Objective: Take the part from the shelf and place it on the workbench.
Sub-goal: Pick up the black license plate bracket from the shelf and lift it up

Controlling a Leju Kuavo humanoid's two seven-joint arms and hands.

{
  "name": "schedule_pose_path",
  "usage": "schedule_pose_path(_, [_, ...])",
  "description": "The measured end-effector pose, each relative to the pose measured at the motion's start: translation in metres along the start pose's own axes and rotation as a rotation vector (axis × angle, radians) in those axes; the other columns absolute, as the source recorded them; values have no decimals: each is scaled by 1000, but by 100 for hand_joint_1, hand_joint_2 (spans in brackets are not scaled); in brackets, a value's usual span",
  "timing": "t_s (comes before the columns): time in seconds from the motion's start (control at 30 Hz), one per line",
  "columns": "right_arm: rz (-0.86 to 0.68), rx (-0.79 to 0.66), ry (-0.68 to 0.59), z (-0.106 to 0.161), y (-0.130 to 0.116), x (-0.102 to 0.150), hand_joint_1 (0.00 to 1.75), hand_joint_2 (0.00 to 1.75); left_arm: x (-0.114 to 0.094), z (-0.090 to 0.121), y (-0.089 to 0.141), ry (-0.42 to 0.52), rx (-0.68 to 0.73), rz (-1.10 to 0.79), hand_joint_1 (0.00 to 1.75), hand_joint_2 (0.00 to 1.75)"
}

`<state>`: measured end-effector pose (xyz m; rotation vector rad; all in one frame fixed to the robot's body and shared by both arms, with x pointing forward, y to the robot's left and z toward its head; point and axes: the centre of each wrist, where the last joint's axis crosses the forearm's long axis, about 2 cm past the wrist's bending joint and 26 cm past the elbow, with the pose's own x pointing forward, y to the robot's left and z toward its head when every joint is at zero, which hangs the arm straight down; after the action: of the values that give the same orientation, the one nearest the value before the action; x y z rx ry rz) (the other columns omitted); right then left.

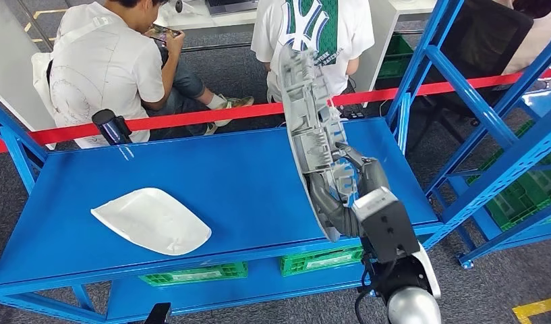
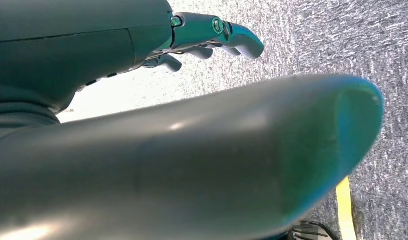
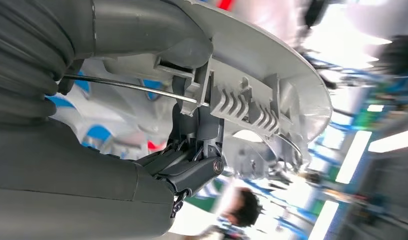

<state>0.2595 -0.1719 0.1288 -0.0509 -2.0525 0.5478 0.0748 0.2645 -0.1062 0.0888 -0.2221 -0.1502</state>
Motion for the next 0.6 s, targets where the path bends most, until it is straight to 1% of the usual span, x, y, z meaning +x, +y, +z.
schedule_pose_path(0.2, [-4, -31, -182, -6, -3, 33, 175, 175, 0, 0, 0, -10, 0, 1, 0, 0])
schedule_pose_path(0.4, [-4, -44, -254, -8, -3, 48, 175, 175, 0, 0, 0, -11, 1, 3, 0, 0])
schedule_pose_path(0.53, [-9, -37, -282, -9, 0, 54, 175, 175, 0, 0, 0, -10, 4, 6, 0, 175])
schedule_pose_path(0.6, [-14, -32, -289, -9, 1, 57, 175, 175, 0, 0, 0, -5, 8, 6, 0, 175])
